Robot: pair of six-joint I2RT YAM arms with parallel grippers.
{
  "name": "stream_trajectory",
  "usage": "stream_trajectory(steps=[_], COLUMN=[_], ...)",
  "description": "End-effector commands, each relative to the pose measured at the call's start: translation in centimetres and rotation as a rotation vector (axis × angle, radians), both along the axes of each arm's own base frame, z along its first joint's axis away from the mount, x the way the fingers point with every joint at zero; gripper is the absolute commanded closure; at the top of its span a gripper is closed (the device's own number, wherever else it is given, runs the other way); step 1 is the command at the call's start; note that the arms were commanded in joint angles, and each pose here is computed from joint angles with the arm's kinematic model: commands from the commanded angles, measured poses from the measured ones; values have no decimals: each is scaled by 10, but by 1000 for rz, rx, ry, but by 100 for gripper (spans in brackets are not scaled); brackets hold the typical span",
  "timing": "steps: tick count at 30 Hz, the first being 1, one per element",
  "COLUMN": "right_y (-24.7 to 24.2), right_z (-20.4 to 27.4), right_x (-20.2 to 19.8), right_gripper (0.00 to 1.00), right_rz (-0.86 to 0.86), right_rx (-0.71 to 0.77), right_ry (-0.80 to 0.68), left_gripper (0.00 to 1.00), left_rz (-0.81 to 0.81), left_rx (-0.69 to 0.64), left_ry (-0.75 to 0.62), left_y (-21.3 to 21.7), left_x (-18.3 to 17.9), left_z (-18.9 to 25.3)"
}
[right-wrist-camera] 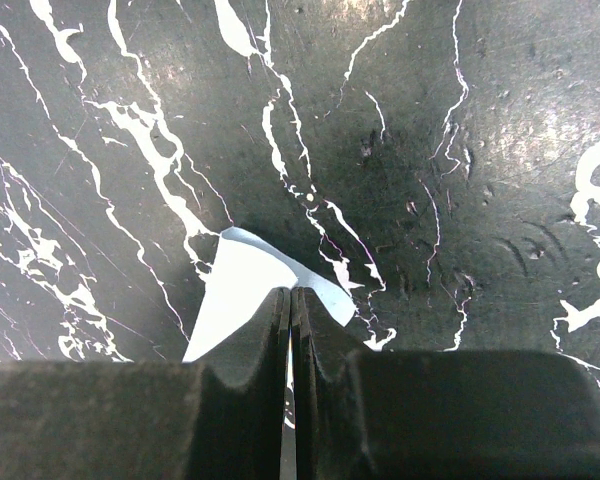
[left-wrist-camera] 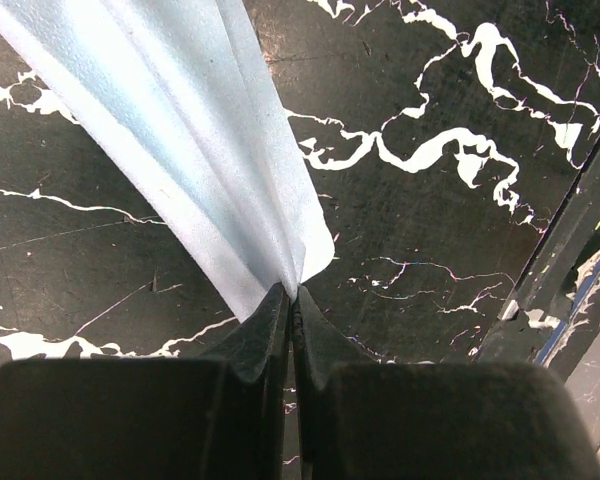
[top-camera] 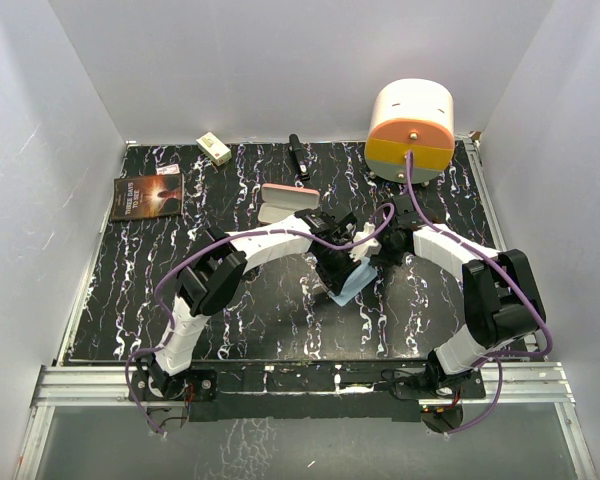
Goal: Organize the sunglasses
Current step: Fold the glasses cleaning cloth at the center of the board.
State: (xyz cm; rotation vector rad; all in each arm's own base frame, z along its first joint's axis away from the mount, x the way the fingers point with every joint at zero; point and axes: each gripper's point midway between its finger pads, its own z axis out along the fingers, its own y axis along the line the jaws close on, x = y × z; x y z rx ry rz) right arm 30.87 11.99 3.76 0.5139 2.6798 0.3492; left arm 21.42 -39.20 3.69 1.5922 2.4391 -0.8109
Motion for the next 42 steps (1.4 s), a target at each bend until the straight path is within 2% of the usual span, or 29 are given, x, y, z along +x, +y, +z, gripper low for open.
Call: stream_trajectory(steps=[1, 16, 34, 42], right_y=[5, 7, 8, 8], right_z=[20, -1, -8, -11], right_x=[14, 7, 8, 7], right_gripper=[92, 92, 92, 92], right_rz=[10, 17, 18, 19], right_rx=[19, 31, 32, 34], right_ry=[-91, -53, -39, -33], left_gripper=[100, 100, 100, 91], left_rz=[-12, -12, -24, -23], left_rx=[-24, 20, 10, 3], left_ry=[22, 41, 64, 69], left_y=[-1, 2, -1, -2], left_x=[-11, -12, -14, -15], left_z=[18, 3, 10, 14])
